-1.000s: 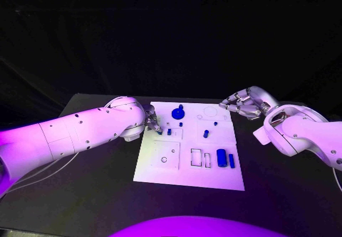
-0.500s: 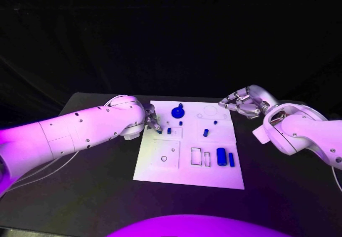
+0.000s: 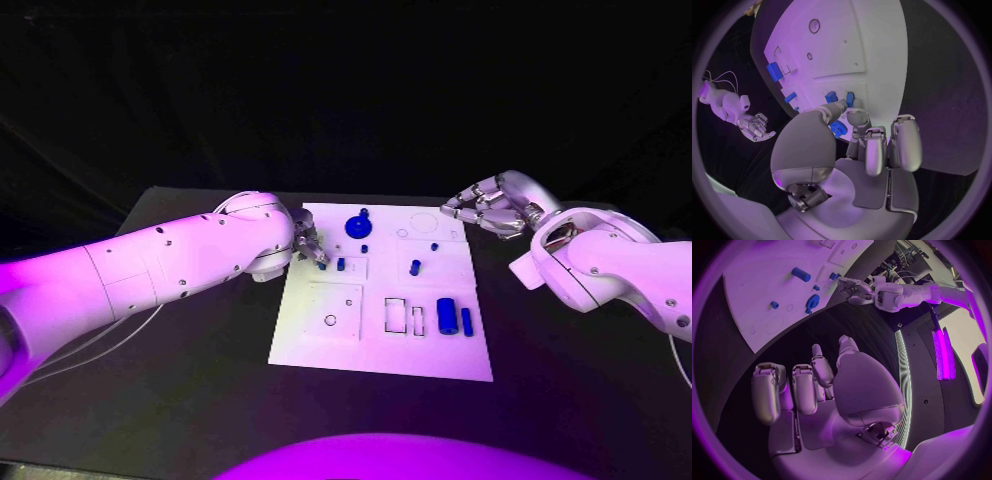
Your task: Assemble the parts on the task board
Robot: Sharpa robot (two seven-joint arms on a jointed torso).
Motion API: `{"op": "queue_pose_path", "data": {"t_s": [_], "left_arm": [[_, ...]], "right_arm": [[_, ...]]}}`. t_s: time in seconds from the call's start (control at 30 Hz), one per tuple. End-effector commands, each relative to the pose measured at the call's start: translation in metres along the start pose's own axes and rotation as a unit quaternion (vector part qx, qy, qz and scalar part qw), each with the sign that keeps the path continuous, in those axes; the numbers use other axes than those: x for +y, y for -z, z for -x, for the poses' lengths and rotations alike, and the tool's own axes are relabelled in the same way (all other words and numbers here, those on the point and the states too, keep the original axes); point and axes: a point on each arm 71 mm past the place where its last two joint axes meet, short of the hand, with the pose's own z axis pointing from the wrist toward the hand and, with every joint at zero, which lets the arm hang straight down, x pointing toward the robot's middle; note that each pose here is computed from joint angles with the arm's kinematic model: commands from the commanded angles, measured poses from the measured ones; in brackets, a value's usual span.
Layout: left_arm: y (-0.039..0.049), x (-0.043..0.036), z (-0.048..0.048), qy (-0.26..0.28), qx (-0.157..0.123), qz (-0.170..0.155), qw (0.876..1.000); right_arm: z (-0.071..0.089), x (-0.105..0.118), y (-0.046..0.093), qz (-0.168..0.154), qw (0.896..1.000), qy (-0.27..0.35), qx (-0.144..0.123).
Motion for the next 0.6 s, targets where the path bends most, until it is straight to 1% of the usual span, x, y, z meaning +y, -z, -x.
{"op": "queue_pose_path", "data": {"t_s": [0.03, 0.37, 0.6], "left_arm": [[-0.0021, 0.0010, -0.0080, -0.011, 0.019, 0.001, 1.000], [-0.0027, 0.0011, -0.0085, -0.011, 0.020, 0.003, 1.000], [-0.0034, 0.0035, -0.0081, -0.011, 0.022, 0.009, 1.000]], "right_arm": [[-0.0014, 0.0011, 0.0002, 0.006, 1.000, 0.002, 0.006], [-0.0010, 0.0006, 0.0002, 0.006, 1.000, 0.003, 0.006], [-0.0006, 0.0004, 0.0002, 0.006, 1.000, 0.003, 0.004]]}}
